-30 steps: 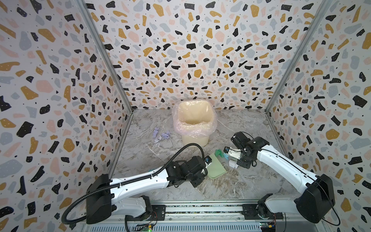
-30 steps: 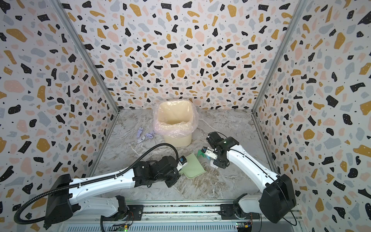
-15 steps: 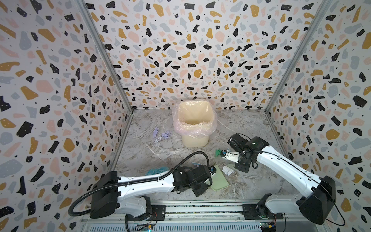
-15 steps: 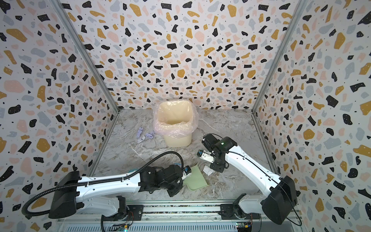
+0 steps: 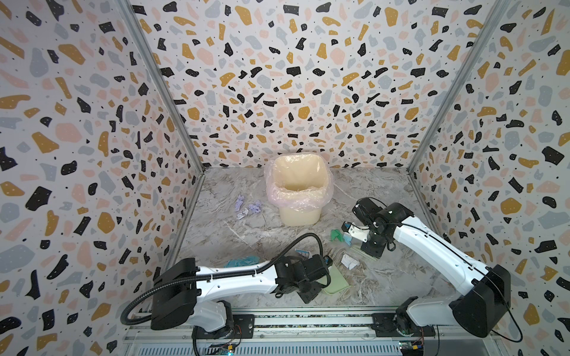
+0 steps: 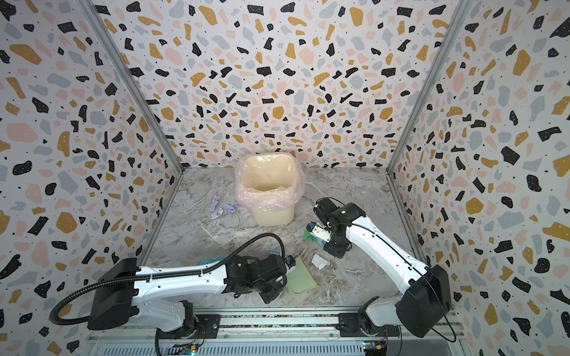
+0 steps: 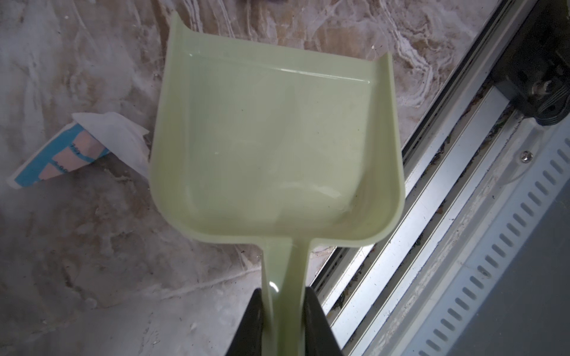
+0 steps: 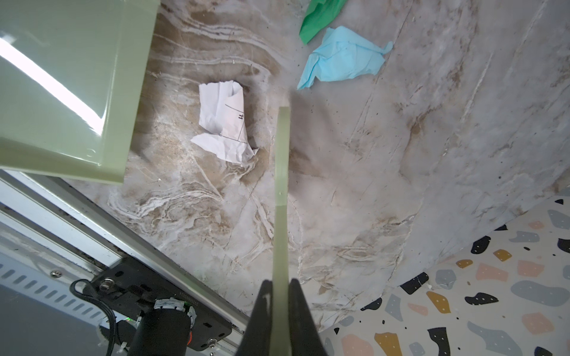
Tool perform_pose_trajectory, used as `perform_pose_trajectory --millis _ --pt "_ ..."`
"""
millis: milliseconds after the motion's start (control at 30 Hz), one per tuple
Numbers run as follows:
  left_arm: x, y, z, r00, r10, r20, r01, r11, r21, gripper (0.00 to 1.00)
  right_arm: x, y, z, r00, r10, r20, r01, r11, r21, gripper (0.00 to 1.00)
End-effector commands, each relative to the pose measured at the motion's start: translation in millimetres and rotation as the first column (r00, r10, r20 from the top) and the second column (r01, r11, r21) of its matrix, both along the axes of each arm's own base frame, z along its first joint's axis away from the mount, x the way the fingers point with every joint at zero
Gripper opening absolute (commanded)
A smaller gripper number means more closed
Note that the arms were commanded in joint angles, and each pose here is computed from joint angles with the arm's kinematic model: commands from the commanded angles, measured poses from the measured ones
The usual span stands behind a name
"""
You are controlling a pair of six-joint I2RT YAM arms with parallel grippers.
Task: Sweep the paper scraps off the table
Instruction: 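Sweep the white crumpled scrap into the dustpan with the right gripper's brush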
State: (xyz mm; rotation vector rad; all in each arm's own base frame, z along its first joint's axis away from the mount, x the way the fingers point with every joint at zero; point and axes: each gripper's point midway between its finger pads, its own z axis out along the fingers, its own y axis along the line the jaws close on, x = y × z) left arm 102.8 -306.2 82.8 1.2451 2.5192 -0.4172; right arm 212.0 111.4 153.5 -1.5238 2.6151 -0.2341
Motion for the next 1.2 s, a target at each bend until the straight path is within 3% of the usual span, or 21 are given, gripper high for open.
perform_pose_trajectory --millis 0,767,1167 --pt "5.2 -11.8 8.7 1.000 0.017 0.014 -0.016 1.000 -0.025 0.00 -0.2 3.4 5.2 1.000 -0.021 -0.014 0.021 1.000 0.018 0.00" --pt "18.7 -22.3 -7.3 0.997 0.050 0.052 -0.050 0.999 0.005 0.00 -3.8 13.8 0.3 0.997 -0.040 -0.067 0.043 0.999 0.030 0.00" --pt "17.4 -22.8 -18.2 0.998 0.046 0.042 -0.046 0.999 0.015 0.00 -16.6 38.2 7.8 0.991 -0.037 -0.132 0.052 0.993 0.109 0.00"
